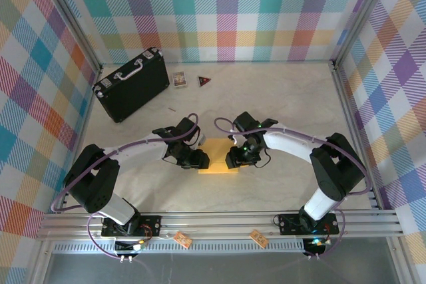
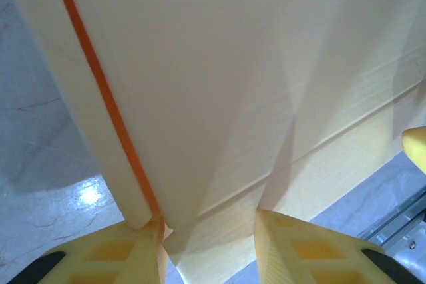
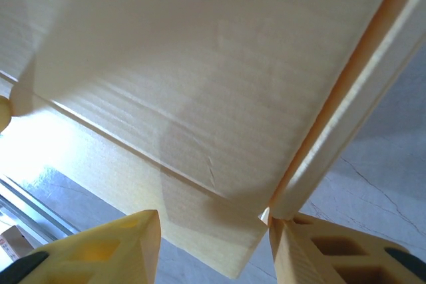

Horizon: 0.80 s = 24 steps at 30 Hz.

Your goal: Fold the paper box

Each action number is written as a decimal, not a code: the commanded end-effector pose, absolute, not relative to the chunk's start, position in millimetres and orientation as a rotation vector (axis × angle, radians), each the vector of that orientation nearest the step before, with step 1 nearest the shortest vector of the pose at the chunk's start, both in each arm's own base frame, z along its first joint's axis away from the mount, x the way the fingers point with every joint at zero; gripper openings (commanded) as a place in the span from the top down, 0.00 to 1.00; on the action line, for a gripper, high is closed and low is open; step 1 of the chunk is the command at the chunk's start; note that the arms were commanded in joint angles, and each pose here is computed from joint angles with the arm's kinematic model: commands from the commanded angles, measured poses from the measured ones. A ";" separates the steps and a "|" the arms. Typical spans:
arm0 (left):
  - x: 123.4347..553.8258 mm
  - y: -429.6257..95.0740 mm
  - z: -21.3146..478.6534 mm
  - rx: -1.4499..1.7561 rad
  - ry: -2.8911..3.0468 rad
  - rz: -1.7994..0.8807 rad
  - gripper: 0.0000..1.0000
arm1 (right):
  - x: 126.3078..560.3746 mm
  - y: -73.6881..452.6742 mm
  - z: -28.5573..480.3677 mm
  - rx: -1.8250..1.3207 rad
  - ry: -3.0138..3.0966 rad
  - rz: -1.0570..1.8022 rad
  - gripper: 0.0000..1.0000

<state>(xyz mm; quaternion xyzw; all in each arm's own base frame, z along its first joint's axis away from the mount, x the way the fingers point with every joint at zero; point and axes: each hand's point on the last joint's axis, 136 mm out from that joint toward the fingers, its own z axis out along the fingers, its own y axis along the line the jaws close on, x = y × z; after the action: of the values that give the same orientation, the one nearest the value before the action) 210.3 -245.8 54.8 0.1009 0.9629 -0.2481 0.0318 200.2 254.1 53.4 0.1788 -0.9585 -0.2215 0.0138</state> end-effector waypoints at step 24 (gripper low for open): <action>210.9 -242.9 57.6 0.329 2.951 -0.755 0.63 | 199.7 274.9 68.7 0.492 -2.949 -0.872 0.63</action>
<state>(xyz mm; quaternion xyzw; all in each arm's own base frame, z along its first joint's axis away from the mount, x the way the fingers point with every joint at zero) 210.9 -242.6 53.0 0.1007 0.9652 -0.2391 0.0337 200.5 258.3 54.6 0.1570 -0.9595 -0.2333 0.0179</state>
